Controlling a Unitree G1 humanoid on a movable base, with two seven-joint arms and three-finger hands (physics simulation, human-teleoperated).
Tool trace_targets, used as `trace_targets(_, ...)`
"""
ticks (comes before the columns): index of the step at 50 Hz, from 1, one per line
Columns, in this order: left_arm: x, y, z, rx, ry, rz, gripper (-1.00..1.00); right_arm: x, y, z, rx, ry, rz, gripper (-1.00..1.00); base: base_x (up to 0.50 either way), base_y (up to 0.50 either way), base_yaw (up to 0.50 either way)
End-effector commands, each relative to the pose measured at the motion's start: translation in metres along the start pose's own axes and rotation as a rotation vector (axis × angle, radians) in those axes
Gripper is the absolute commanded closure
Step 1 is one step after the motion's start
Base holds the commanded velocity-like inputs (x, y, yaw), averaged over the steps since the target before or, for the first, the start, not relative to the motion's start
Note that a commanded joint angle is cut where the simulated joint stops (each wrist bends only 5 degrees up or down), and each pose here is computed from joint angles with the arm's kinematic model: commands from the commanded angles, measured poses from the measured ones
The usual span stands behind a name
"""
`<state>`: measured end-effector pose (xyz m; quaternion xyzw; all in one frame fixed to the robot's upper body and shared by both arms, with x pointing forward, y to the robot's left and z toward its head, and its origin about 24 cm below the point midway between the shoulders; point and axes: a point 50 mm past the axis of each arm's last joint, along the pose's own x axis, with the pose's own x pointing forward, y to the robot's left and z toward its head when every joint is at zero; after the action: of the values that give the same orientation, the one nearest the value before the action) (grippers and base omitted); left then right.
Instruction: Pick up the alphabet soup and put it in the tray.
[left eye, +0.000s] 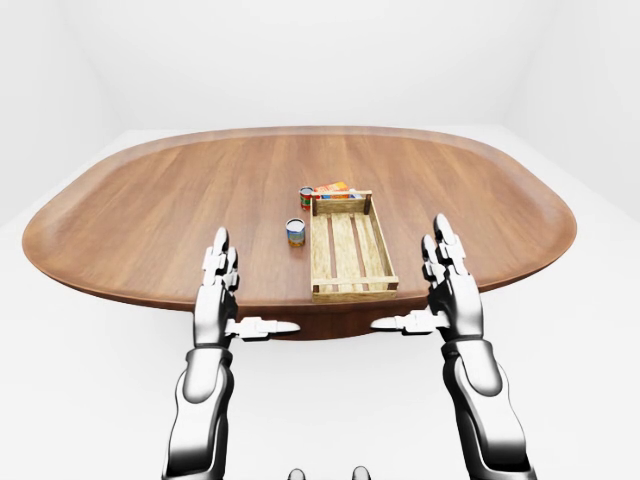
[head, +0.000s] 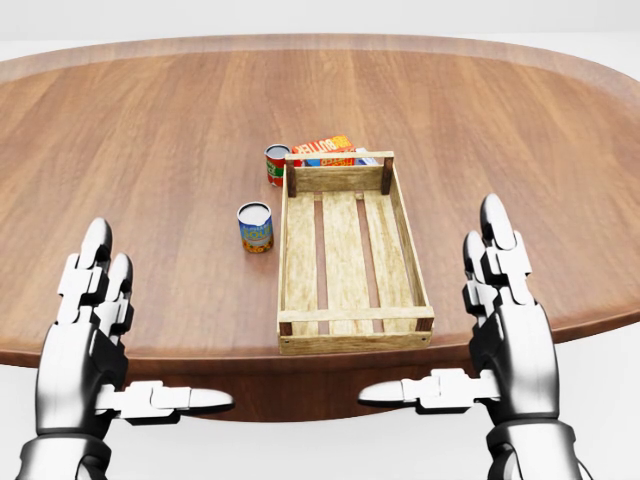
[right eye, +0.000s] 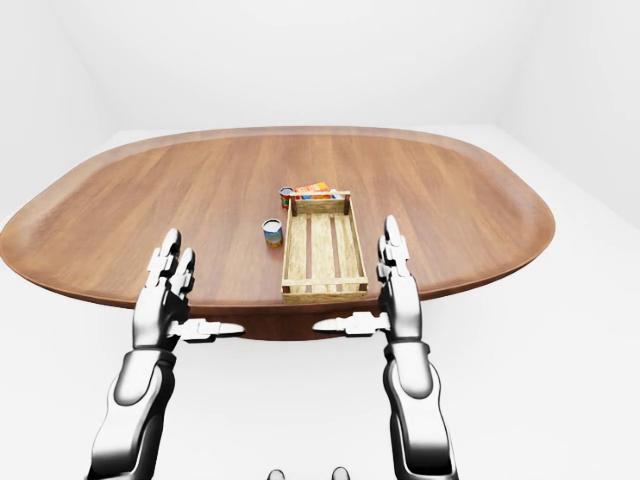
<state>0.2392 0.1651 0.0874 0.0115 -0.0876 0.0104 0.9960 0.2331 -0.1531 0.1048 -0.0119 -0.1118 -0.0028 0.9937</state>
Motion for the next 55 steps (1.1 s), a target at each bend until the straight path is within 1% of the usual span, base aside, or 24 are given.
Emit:
trace_targets(1,0.0,0.0,0.002,0.0,0.0,0.002,-1.0,0.0,0.001,0.0,-0.003,-0.001,0.003,-1.0,0.0,0.0,0.0)
trace_targets(9,0.003,0.001,0.005,0.017,0.006,0.004,-1.0,0.0,0.001,0.001,-0.002,-0.005,0.003,-1.0,0.0,0.0,0.0)
trace_targets(11,0.004,0.004,0.012,0.019,-0.026,0.019,-1.0,0.0,0.001,0.0,-0.001,-0.002,0.003,-1.0,0.0,0.0,0.0)
trace_targets(13,0.004,0.005,0.014,0.018,-0.033,0.015,-1.0,-0.001,0.001,0.0,-0.002,-0.001,0.004,-1.0,0.0,0.0,0.0)
trace_targets(16,0.004,0.004,0.006,0.023,0.0,0.018,-1.0,0.0,0.001,0.001,-0.002,-0.004,0.004,-1.0,0.0,0.0,0.0)
trace_targets(28,0.003,0.002,0.003,0.022,0.015,0.01,-1.0,0.002,0.002,-0.001,0.003,0.004,0.005,-1.0,0.0,0.0,0.0)
trace_targets(29,0.003,0.002,0.003,0.021,0.016,0.01,-1.0,0.002,0.002,-0.002,0.001,0.006,0.0,-1.0,0.0,0.0,0.0)
trace_targets(30,0.003,0.003,0.003,0.018,0.016,0.011,-1.0,0.01,-0.003,0.0,-0.063,-0.009,-0.092,-1.0,0.0,0.0,0.0)
trace_targets(31,0.003,0.003,0.002,0.018,0.016,0.012,-1.0,0.013,-0.002,0.0,-0.082,-0.011,-0.101,-1.0,0.0,0.0,0.0)
trace_targets(32,0.003,0.003,0.002,0.019,0.016,0.012,-1.0,0.011,0.0,-0.003,-0.082,0.001,-0.066,-1.0,0.0,0.0,0.0)
trace_targets(33,0.003,0.002,0.002,0.02,0.017,0.012,-1.0,0.005,0.003,-0.005,-0.023,0.017,-0.007,-1.0,0.0,0.0,0.0)
trace_targets(35,0.003,0.002,0.002,0.019,0.017,0.011,-1.0,0.003,0.0,-0.003,-0.007,0.011,-0.012,-1.0,0.0,0.0,0.0)
trace_targets(37,0.003,0.002,0.002,0.02,0.015,0.01,-1.0,0.0,0.003,-0.001,-0.013,0.004,0.052,-1.0,0.39,0.0,0.0)
trace_targets(39,0.002,0.002,0.003,0.018,0.014,0.01,-1.0,0.001,0.0,0.0,-0.01,-0.003,0.018,-1.0,0.5,0.0,0.0)
trace_targets(43,0.002,0.001,0.002,0.019,0.015,0.007,-1.0,0.002,0.001,0.0,-0.01,0.0,0.018,-1.0,0.5,0.0,0.0)
trace_targets(44,0.001,0.001,0.001,0.017,0.015,0.002,-1.0,0.003,0.004,0.001,-0.06,-0.005,-0.003,-1.0,0.0,0.0,0.0)
trace_targets(45,0.001,0.001,0.001,0.017,0.015,0.002,-1.0,0.001,0.006,0.001,-0.054,-0.004,0.041,-1.0,0.0,0.0,0.0)
trace_targets(47,0.001,0.0,0.001,0.016,0.015,0.002,-1.0,-0.002,0.006,0.001,-0.036,-0.004,0.039,-1.0,0.25,0.0,0.0)
trace_targets(55,0.001,0.0,0.001,0.015,0.016,0.0,-1.0,0.001,0.004,0.002,-0.038,-0.011,0.035,-1.0,0.5,0.0,0.0)
